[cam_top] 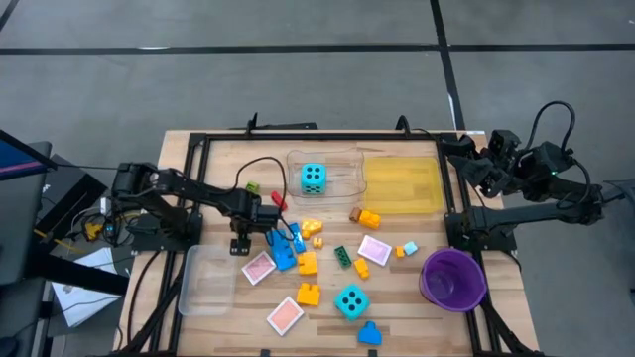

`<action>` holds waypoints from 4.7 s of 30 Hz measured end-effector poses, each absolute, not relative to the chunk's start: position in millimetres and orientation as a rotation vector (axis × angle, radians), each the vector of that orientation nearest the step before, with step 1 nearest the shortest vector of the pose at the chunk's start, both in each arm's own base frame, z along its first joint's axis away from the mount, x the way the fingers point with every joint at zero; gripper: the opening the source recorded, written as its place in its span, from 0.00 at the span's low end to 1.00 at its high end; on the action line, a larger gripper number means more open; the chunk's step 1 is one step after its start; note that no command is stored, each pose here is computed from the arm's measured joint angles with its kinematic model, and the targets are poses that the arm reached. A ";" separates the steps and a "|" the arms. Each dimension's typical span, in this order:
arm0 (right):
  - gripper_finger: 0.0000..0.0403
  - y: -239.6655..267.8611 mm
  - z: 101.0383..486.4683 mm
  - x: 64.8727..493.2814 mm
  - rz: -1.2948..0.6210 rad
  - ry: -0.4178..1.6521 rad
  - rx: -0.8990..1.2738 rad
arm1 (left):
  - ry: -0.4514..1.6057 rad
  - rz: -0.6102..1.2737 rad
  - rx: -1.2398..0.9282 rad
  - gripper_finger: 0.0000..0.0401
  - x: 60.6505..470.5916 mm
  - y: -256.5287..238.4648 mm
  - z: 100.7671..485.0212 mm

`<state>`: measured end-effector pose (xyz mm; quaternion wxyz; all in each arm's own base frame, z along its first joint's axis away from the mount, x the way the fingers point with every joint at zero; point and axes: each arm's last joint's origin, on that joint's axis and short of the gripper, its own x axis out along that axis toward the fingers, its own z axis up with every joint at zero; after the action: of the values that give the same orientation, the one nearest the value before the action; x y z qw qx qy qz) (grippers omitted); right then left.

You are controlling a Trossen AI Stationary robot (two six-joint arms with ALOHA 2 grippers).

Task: Pick & Place Toys
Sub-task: Put the green game piece into the yellow bin

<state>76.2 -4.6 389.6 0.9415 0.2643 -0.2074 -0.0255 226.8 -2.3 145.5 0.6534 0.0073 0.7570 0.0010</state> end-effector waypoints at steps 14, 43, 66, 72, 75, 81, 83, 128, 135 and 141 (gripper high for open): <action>0.66 -4.6 389.6 76.2 -0.052 -0.423 0.539 | 1.723 0.019 0.015 0.31 227.0 -2.2 144.3; 0.66 -4.6 389.3 76.6 -0.052 -0.419 0.547 | 0.988 0.030 -0.511 0.21 244.9 6.0 240.7; 0.66 11.6 388.4 165.0 -0.056 -0.147 0.049 | 0.241 -0.079 -1.075 0.21 312.3 9.6 280.0; 0.66 16.0 413.0 186.9 -0.055 -0.061 -0.054 | 0.118 -0.144 -1.141 0.21 313.3 11.5 293.8; 0.66 17.3 423.9 199.6 -0.057 -0.016 -0.108 | 0.076 -0.165 -1.152 0.21 312.2 13.1 299.2; 0.66 20.7 439.0 224.1 -0.032 0.061 -0.191 | 0.001 -0.215 -1.162 0.21 311.6 13.2 307.7; 0.66 22.4 441.9 233.5 -0.009 0.077 -0.220 | -0.010 -0.222 -1.164 0.21 311.5 13.2 308.9; 0.66 25.3 409.5 303.8 0.045 0.245 -0.290 | -0.182 -0.339 -1.149 0.21 303.4 11.3 331.4; 0.66 24.0 400.4 312.5 0.044 0.279 -0.299 | -0.177 -0.336 -1.152 0.21 303.6 11.3 330.9; 0.66 27.3 402.2 319.3 0.047 0.223 -0.307 | -0.172 -0.331 -1.153 0.21 303.8 11.3 330.4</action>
<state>319.3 27.3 402.2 0.9818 -0.1527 0.1108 0.0232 303.8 11.3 330.4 0.8221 -0.5417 -0.0807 -0.1558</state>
